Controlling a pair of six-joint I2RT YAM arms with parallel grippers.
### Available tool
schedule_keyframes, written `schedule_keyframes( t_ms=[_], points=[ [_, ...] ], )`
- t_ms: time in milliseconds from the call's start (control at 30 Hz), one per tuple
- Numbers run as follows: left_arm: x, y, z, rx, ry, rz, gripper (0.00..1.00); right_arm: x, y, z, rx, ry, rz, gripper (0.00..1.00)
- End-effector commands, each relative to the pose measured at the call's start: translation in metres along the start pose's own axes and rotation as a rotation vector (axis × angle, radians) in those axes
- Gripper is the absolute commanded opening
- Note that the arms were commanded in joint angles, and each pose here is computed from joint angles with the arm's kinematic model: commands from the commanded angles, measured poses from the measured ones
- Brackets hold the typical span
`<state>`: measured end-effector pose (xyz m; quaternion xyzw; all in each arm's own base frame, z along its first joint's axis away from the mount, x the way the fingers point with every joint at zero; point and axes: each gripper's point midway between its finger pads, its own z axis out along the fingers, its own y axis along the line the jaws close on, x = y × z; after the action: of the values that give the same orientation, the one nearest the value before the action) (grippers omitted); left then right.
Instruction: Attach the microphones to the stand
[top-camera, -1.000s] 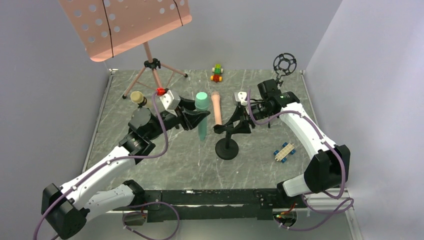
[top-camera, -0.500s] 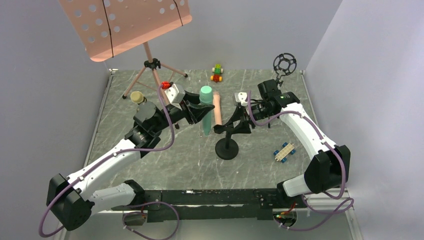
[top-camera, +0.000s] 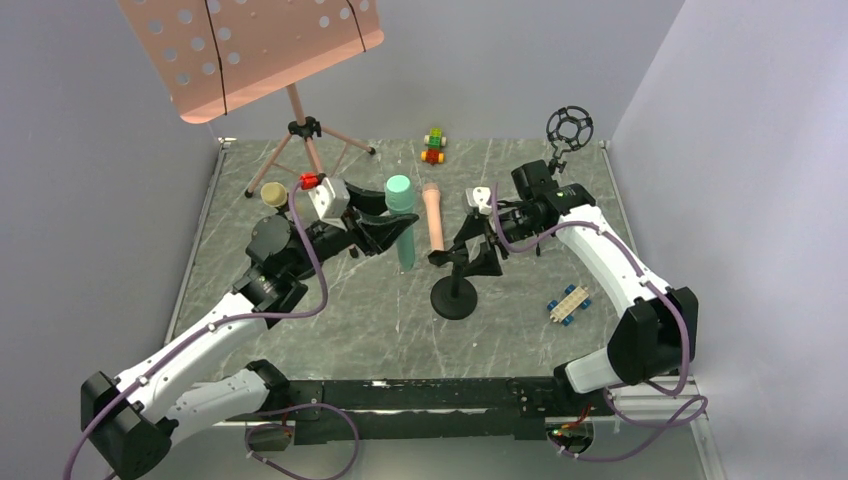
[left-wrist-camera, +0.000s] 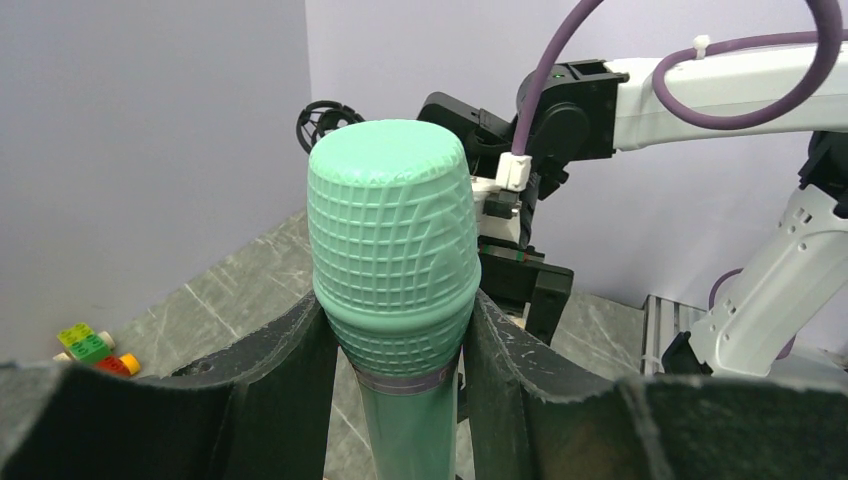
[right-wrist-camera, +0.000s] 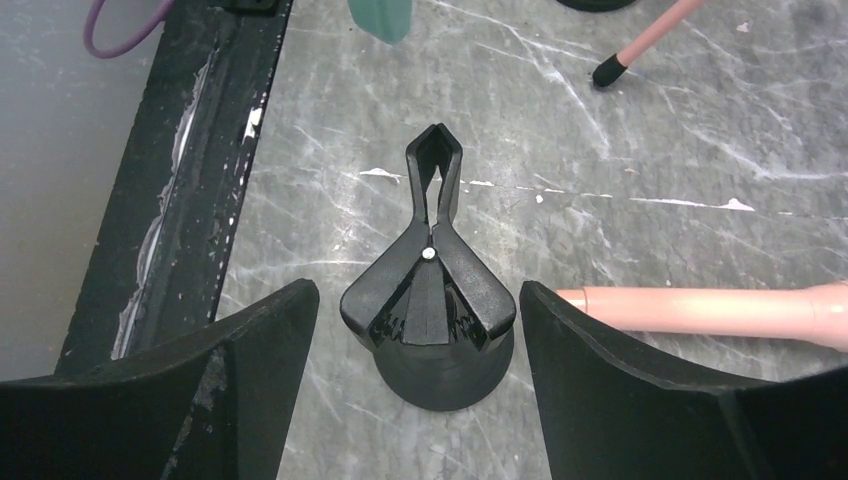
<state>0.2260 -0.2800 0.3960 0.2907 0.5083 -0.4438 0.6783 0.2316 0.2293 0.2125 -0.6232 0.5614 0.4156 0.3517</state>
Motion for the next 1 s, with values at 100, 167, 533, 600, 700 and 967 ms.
schedule_keyframes(
  t_ms=[100, 167, 533, 600, 700, 967],
  points=[
    [-0.009, -0.006, -0.006, 0.011, -0.034, 0.023, 0.02, -0.011, -0.004, 0.004, -0.021, -0.014, -0.013, 0.63],
    [-0.010, -0.006, -0.006, 0.012, -0.035, 0.023, 0.02, -0.012, -0.005, 0.004, -0.018, -0.014, -0.010, 0.50],
    [-0.012, -0.005, 0.004, 0.029, -0.054, 0.014, 0.02, -0.007, 0.003, 0.003, -0.013, -0.009, -0.025, 0.07],
    [-0.014, -0.004, 0.010, 0.035, -0.063, 0.014, 0.02, -0.007, 0.003, 0.003, -0.016, -0.010, -0.023, 0.07],
    [-0.012, -0.002, 0.020, 0.051, -0.072, -0.002, 0.02, -0.007, 0.003, 0.004, -0.018, -0.010, -0.022, 0.07],
    [0.004, -0.005, 0.038, 0.105, -0.076, -0.061, 0.01, -0.007, 0.003, 0.005, -0.025, -0.017, -0.020, 0.07]
  ],
)
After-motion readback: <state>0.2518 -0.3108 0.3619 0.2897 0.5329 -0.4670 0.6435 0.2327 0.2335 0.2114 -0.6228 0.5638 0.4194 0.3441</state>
